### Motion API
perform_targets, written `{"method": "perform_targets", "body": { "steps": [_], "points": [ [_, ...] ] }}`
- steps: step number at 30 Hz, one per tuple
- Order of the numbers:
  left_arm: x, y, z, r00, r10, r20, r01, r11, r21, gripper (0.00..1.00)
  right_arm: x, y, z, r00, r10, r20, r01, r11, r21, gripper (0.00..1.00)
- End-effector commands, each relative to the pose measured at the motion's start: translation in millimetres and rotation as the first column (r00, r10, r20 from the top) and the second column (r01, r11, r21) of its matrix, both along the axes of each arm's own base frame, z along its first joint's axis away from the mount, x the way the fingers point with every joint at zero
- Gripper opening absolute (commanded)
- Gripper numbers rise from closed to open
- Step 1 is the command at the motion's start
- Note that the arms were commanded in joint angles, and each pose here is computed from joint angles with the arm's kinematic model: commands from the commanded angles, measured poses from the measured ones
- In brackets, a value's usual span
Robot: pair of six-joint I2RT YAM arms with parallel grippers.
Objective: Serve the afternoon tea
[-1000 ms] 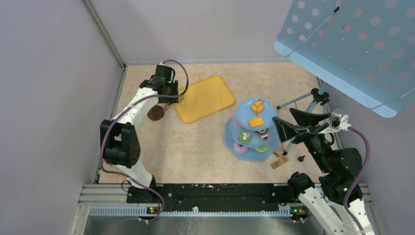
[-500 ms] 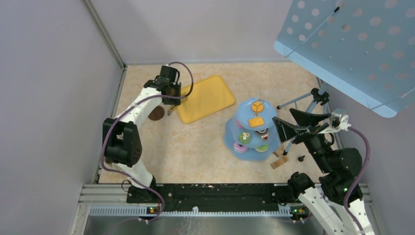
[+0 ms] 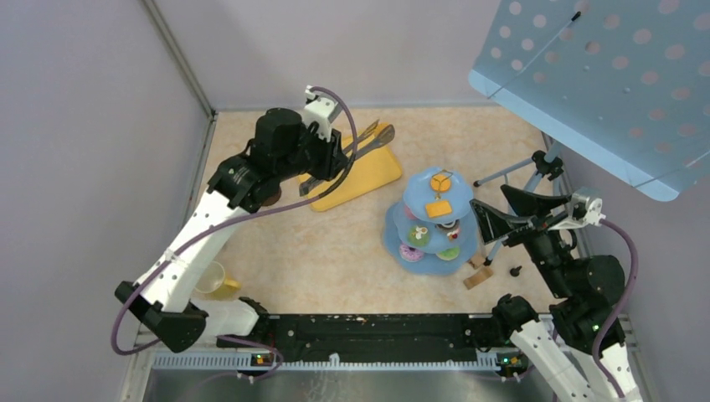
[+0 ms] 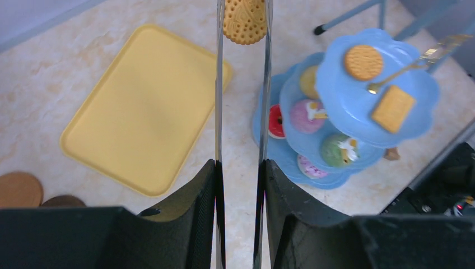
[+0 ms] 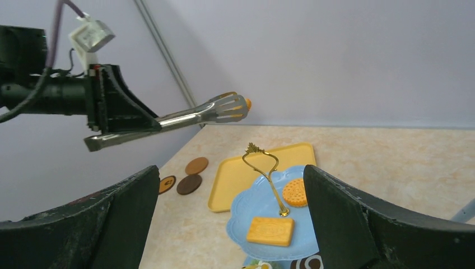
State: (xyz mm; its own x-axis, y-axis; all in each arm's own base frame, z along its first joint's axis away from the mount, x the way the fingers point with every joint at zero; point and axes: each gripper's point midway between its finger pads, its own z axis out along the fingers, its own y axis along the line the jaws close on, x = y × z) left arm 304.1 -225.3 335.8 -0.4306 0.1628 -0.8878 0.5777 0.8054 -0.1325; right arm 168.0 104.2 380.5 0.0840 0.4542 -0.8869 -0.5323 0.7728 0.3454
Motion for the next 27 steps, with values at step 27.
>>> {"method": "perform_targets", "body": {
  "steps": [27],
  "points": [
    [-92.1,-68.7,-16.5,0.929,-0.362,-0.076,0.358,0.932,-0.055,0.44,-10.0,-5.8,19.5,0.999,-0.007,0.051,0.005,1.000,0.026,0.97]
  ]
}}
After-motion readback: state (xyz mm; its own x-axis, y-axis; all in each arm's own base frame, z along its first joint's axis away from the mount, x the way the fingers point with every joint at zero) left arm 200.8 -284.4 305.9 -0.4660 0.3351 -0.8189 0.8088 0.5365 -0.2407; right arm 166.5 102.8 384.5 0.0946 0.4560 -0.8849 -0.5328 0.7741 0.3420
